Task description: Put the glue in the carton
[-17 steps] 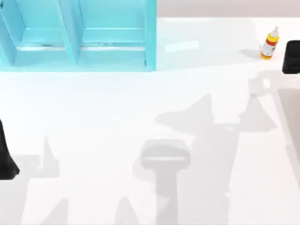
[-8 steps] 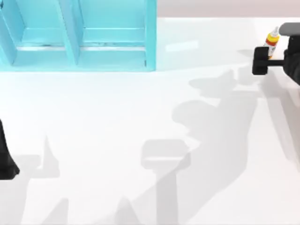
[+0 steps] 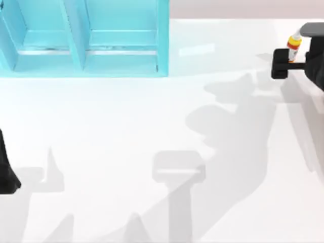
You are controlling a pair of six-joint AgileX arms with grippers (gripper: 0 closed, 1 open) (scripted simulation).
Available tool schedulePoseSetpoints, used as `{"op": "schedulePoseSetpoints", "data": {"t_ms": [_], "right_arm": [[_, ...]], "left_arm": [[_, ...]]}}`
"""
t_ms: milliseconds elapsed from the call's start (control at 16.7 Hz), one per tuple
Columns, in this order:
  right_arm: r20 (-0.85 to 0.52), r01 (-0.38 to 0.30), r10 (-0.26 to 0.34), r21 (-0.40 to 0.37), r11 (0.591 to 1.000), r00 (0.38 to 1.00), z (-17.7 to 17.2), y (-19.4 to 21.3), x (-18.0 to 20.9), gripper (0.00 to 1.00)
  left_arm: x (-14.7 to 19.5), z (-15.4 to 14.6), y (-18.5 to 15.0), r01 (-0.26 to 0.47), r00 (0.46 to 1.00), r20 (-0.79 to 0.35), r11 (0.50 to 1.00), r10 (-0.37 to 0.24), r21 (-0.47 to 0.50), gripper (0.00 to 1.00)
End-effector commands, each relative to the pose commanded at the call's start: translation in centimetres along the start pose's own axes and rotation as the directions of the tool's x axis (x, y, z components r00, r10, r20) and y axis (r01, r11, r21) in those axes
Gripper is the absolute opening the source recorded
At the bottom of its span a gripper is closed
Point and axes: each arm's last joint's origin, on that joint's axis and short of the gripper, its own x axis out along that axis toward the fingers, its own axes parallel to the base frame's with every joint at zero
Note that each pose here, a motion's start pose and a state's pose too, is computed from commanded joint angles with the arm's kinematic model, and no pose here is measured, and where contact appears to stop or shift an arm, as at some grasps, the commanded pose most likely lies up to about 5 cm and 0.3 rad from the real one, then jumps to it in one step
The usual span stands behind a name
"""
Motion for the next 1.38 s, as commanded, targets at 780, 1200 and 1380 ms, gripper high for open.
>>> {"op": "schedulePoseSetpoints", "data": {"t_ms": [780,1200,1380], "right_arm": [[-0.001,0.000,0.000,-0.001,1.000,1.000,0.2,1.3,6.0,1.00],[0.000,-0.001,0.001,0.000,1.000,1.000,-0.2,0.3,9.6,1.00],[0.000,-0.001,0.001,0.000,1.000,1.000,-0.2,0.3,9.6,1.00]], "left_arm": [[0.0,0.0,0.0,0.000,1.000,0.000,1.000,0.000,0.000,1.00],[0.0,0.0,0.0,0.000,1.000,0.000,1.000,0.000,0.000,1.00],[0.0,0.0,0.0,0.000,1.000,0.000,1.000,0.000,0.000,1.00]]}}
